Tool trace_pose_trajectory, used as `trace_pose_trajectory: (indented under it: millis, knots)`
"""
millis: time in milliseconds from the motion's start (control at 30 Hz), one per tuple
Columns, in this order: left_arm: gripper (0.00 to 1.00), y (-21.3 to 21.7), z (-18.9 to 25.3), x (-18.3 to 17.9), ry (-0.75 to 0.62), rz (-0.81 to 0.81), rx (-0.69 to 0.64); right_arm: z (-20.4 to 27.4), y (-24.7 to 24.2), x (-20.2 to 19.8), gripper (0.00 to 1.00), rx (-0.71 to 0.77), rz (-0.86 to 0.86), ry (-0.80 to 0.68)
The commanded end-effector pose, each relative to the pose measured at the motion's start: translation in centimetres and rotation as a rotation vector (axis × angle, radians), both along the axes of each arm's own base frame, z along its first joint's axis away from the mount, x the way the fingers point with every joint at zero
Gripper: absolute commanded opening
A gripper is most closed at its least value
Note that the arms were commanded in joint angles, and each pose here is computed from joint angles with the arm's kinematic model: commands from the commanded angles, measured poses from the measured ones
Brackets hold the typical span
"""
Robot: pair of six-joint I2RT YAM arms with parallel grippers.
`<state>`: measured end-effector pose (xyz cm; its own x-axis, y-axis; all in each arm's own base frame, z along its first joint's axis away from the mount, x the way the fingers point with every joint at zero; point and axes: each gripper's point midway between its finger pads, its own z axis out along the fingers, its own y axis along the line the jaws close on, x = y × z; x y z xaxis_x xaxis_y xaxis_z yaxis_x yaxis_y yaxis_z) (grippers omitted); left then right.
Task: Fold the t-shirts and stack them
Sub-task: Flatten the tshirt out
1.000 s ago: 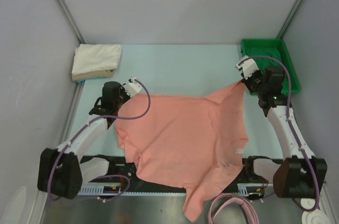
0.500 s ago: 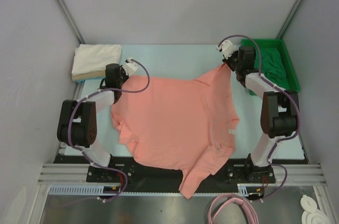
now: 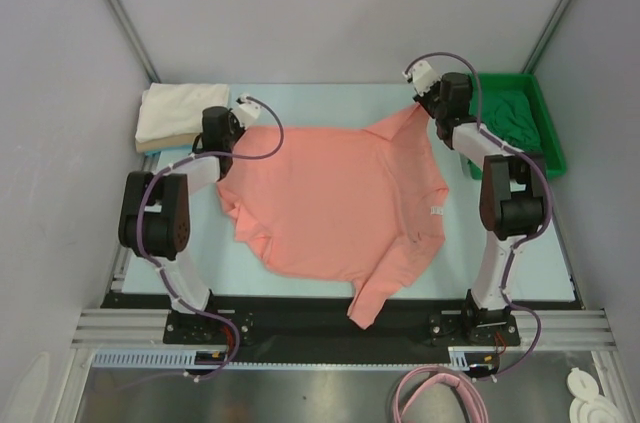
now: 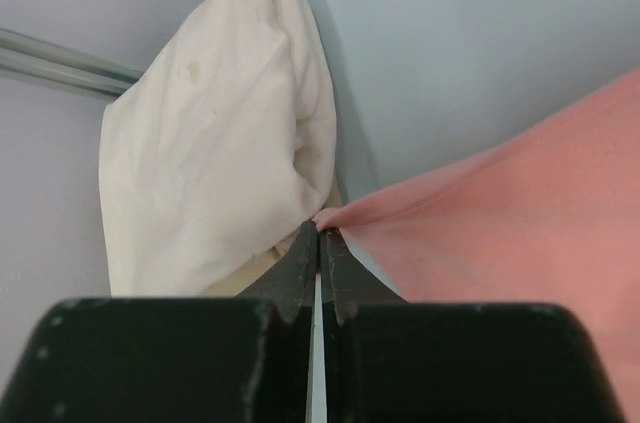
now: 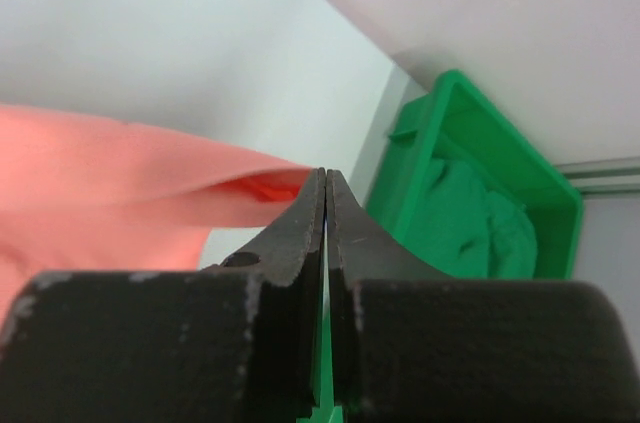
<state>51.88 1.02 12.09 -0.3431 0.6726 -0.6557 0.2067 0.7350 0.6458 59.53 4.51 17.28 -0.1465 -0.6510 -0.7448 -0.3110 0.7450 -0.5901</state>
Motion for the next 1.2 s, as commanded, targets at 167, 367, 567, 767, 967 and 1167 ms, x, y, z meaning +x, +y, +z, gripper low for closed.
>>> trace_pose_trajectory:
  millis: [167,367,567,767,967,1167]
  knots:
    - [0.00,-4.6,15.2,-6.8,-0.201,-0.176,-0.297,18.2,-1.4,-8.2,0.00,0.258,-0.007,-0.211]
    - [0.00,-6.6,27.4,-16.2,-0.385,-0.299,-0.397,30.8,-1.3,-19.6,0.00,0.341,0.041,-0.382]
    - [0.00,-5.8,35.3,-26.5,-0.541,-0.354,-0.405,38.5,-1.7,-32.4,0.00,0.351,0.070,-0.543]
    - [0.01,-4.8,41.0,-35.7,-0.681,-0.387,-0.396,43.7,-2.4,-43.9,0.00,0.295,0.089,-0.712]
    - [0.00,-3.7,46.5,-42.1,-0.806,-0.390,-0.380,49.0,-2.3,-52.0,0.00,0.271,0.122,-0.861]
    - [0.01,-2.9,47.9,-42.4,-0.844,-0.360,-0.352,51.4,-1.7,-53.0,0.00,0.304,0.167,-0.915]
